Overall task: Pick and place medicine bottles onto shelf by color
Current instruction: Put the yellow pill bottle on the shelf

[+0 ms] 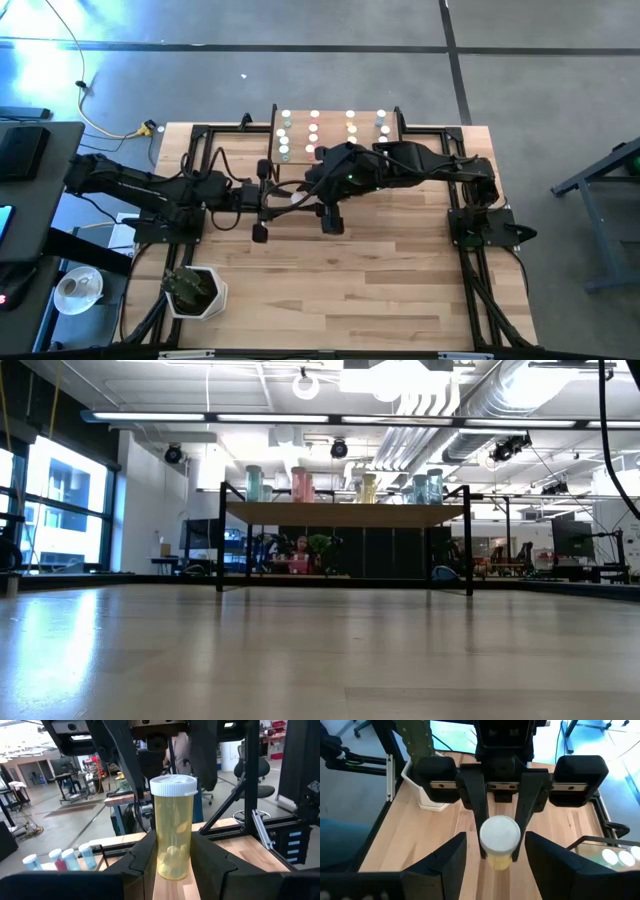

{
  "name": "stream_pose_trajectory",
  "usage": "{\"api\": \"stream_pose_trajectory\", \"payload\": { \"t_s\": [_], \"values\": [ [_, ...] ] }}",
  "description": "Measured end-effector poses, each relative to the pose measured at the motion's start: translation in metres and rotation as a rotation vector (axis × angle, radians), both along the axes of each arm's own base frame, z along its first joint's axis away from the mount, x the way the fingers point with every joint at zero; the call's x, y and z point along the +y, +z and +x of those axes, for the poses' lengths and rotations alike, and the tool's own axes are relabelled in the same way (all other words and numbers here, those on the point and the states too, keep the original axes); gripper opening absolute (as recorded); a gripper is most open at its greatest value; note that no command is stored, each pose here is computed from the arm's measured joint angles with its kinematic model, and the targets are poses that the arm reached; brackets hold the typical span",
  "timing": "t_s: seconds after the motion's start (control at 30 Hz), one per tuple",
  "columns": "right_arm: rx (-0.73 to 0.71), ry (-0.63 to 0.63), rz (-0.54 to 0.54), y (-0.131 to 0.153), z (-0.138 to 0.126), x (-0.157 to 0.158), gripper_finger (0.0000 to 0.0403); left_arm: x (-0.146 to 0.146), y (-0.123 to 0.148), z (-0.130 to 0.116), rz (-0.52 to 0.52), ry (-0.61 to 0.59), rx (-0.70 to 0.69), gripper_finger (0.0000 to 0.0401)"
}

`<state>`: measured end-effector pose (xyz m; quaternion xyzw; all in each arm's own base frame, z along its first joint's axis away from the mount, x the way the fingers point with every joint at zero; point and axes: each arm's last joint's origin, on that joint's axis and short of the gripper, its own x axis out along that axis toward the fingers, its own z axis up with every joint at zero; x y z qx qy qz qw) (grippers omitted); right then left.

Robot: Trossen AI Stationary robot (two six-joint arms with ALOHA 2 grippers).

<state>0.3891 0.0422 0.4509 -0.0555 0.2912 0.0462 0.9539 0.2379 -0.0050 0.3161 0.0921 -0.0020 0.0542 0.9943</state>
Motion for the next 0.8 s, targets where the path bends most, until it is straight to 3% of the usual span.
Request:
{"api": "stream_pose_trajectory", "payload": {
  "t_s": [0.4,0.8],
  "values": [
    [-0.021,0.005,0.029,0.0016,0.0015,0.0007,0.0190,-0.0004,-0.0036,0.0094,0.001,-0.001,-0.023,0.0094],
    [-0.008,-0.015,0.041,0.0006,0.0010,0.0003,0.0138,-0.0002,-0.0014,0.0093,0.007,-0.002,-0.045,0.0094]
  ]
}}
